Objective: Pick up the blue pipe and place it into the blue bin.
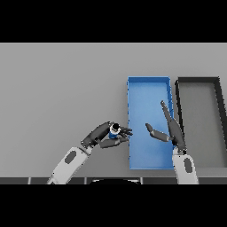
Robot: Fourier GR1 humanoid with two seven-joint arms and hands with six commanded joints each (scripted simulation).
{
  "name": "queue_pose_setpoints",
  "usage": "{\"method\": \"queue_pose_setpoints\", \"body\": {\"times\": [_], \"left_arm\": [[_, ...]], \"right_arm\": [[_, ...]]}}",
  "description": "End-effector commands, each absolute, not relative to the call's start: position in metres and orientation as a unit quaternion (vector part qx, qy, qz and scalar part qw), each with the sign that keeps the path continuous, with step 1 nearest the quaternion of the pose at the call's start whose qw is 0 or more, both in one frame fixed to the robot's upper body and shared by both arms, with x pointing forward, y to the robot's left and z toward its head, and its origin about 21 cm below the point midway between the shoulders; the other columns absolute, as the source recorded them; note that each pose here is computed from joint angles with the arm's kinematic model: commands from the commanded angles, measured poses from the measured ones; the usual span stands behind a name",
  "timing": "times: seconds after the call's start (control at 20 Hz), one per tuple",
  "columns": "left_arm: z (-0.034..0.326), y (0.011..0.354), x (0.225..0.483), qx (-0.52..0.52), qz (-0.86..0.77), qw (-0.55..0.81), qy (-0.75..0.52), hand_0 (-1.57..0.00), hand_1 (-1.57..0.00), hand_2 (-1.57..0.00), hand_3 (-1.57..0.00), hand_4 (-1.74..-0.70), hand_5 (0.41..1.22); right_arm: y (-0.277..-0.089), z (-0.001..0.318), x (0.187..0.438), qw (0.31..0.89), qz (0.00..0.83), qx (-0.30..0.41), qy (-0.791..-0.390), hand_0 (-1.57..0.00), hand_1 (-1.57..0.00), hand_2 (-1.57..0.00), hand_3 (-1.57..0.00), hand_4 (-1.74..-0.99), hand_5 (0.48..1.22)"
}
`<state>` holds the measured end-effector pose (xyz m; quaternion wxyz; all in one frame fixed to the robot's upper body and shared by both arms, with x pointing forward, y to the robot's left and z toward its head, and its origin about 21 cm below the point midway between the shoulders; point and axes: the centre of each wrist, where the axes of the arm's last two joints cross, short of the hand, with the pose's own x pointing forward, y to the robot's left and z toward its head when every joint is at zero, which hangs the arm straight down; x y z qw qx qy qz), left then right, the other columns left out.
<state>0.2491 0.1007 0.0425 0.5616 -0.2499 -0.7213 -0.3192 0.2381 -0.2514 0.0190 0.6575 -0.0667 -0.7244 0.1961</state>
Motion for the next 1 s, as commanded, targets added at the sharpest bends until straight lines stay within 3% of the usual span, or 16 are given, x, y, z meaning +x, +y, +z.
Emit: {"method": "queue_pose_setpoints", "body": {"times": [0.0, 0.25, 0.45, 0.55, 0.7, 0.95], "left_arm": [[0.04, 0.1, 0.248, -0.25, -0.32, 0.563, -0.72, -1.57, -1.57, -1.57, -1.57, -1.47, 1.22], [0.041, 0.099, 0.249, -0.251, -0.319, 0.558, -0.723, -1.57, -1.57, -1.57, -1.57, -1.47, 1.22], [0.042, 0.101, 0.25, -0.252, -0.323, 0.554, -0.725, -1.57, -1.57, -1.57, -1.57, -1.47, 1.221], [0.038, 0.103, 0.246, -0.251, -0.325, 0.556, -0.722, -1.57, -1.57, -1.57, -1.57, -1.47, 1.221], [0.042, 0.103, 0.249, -0.246, -0.329, 0.558, -0.721, -1.57, -1.57, -1.57, -1.57, -1.47, 1.221], [0.043, 0.107, 0.249, -0.238, -0.331, 0.556, -0.725, -1.57, -1.57, -1.57, -1.57, -1.47, 1.221]], "right_arm": [[-0.253, 0.021, 0.243, 0.653, 0.204, -0.06, -0.726, 0.0, 0.0, 0.0, 0.0, -1.121, 0.578], [-0.259, 0.025, 0.259, 0.637, 0.228, -0.034, -0.736, 0.0, 0.0, 0.0, 0.0, -1.191, 0.577], [-0.258, 0.041, 0.268, 0.588, 0.203, 0.053, -0.781, 0.0, -0.02, -0.03, 0.0, -1.172, 0.579], [-0.266, 0.064, 0.27, 0.551, 0.217, 0.093, -0.8, 0.0, -0.01, -0.02, 0.0, -1.169, 0.597], [-0.265, 0.104, 0.271, 0.533, 0.278, 0.133, -0.788, 0.0, 0.0, -0.01, 0.0, -1.171, 0.579], [-0.238, 0.146, 0.261, 0.484, 0.39, 0.171, -0.764, 0.0, 0.0, 0.0, 0.0, -1.219, 0.537]]}}
